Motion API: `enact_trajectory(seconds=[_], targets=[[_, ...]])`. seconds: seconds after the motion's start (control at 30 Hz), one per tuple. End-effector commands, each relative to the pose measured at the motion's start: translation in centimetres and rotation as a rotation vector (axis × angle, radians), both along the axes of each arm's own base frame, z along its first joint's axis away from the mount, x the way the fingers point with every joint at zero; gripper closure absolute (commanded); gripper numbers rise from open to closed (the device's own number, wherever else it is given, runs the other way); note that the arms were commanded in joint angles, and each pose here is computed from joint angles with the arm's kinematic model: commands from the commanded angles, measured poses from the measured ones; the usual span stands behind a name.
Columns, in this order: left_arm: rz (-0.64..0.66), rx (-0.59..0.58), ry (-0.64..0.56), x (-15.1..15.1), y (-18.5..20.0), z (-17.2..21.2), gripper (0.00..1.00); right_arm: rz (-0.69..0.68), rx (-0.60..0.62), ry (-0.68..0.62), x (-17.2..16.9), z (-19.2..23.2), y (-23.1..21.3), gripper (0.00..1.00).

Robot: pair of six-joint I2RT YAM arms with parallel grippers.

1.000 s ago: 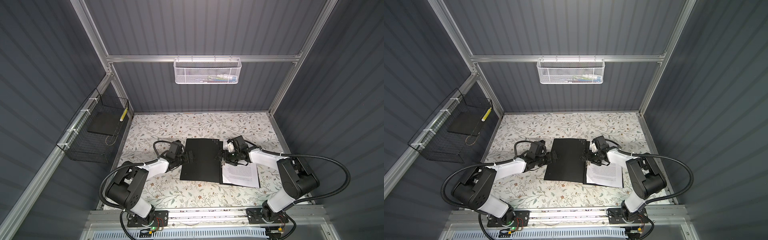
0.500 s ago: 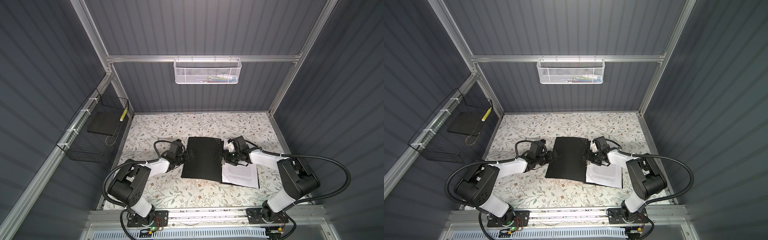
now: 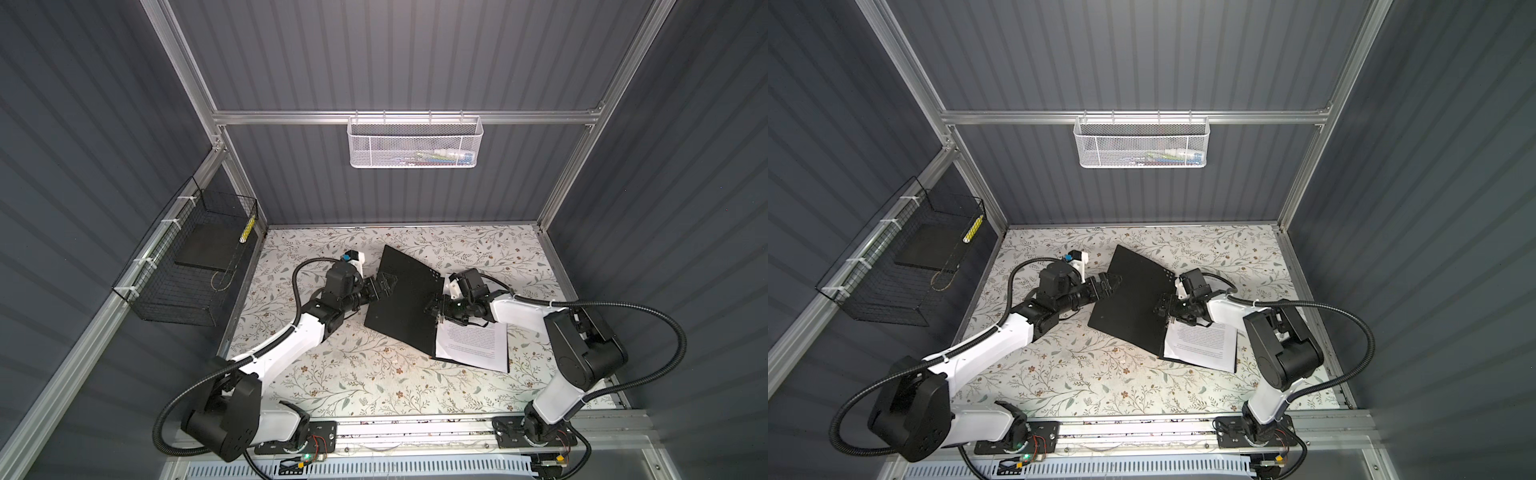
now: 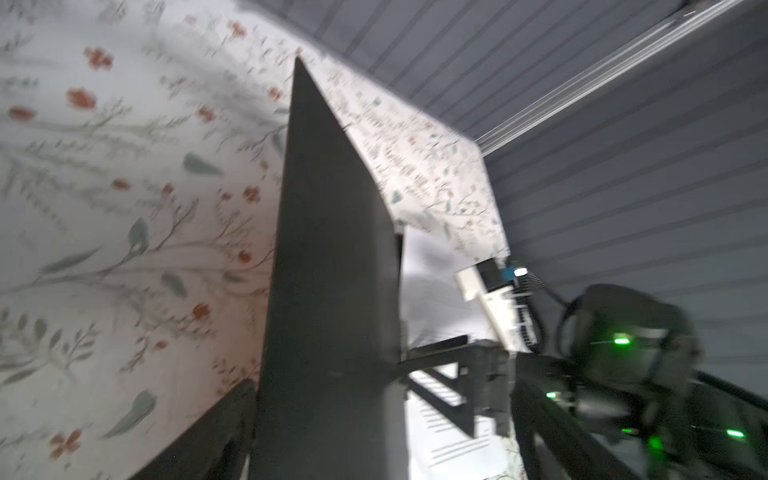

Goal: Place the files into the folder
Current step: 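Lift the black cover with the left gripper and fold it over the sheets, then release the orange cover and draw both grippers back from the folder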

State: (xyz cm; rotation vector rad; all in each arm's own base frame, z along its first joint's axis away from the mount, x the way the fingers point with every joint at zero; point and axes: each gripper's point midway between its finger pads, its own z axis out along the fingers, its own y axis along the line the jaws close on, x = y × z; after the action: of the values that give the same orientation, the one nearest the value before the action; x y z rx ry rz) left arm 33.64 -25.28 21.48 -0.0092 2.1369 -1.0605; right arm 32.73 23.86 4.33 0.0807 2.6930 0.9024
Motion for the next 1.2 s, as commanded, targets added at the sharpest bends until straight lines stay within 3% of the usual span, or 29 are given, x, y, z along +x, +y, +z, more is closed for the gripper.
enact_trajectory(seconds=[0.0,0.13,0.23,0.43,0.63,0.93,1.07,1.17], targets=[[-0.269,-0.065,0.064,-5.0,-4.5,1.0,0.05,0.191,0.198,0.079,-3.8,1.3,6.5,0.11],[-0.292,-0.088,-0.004,-4.8,-4.9,4.5,0.05,0.232,0.241,0.047,-3.5,3.1,8.3,0.10],[-0.308,-0.104,0.002,-4.8,-5.3,4.8,0.05,0.202,0.200,0.011,-3.1,3.9,7.4,0.11],[-0.313,-0.092,0.000,-4.8,-5.6,4.5,0.06,0.014,-0.005,-0.023,-2.8,5.4,0.4,0.09],[-0.398,-0.063,-0.029,-5.7,-8.6,5.7,0.06,-0.202,-0.084,-0.028,-4.4,5.7,-7.7,0.08],[-0.503,0.004,-0.035,-8.5,-12.8,4.9,0.04,-0.458,-0.061,-0.140,-7.3,8.4,-16.8,0.09],[-0.552,0.067,-0.052,-10.1,-15.6,4.6,0.02,-0.446,0.047,-0.095,-7.2,8.1,-16.9,0.09],[-0.467,0.209,-0.049,-9.3,-15.6,3.4,0.00,-0.425,0.095,-0.039,-7.1,7.3,-16.0,0.08]])
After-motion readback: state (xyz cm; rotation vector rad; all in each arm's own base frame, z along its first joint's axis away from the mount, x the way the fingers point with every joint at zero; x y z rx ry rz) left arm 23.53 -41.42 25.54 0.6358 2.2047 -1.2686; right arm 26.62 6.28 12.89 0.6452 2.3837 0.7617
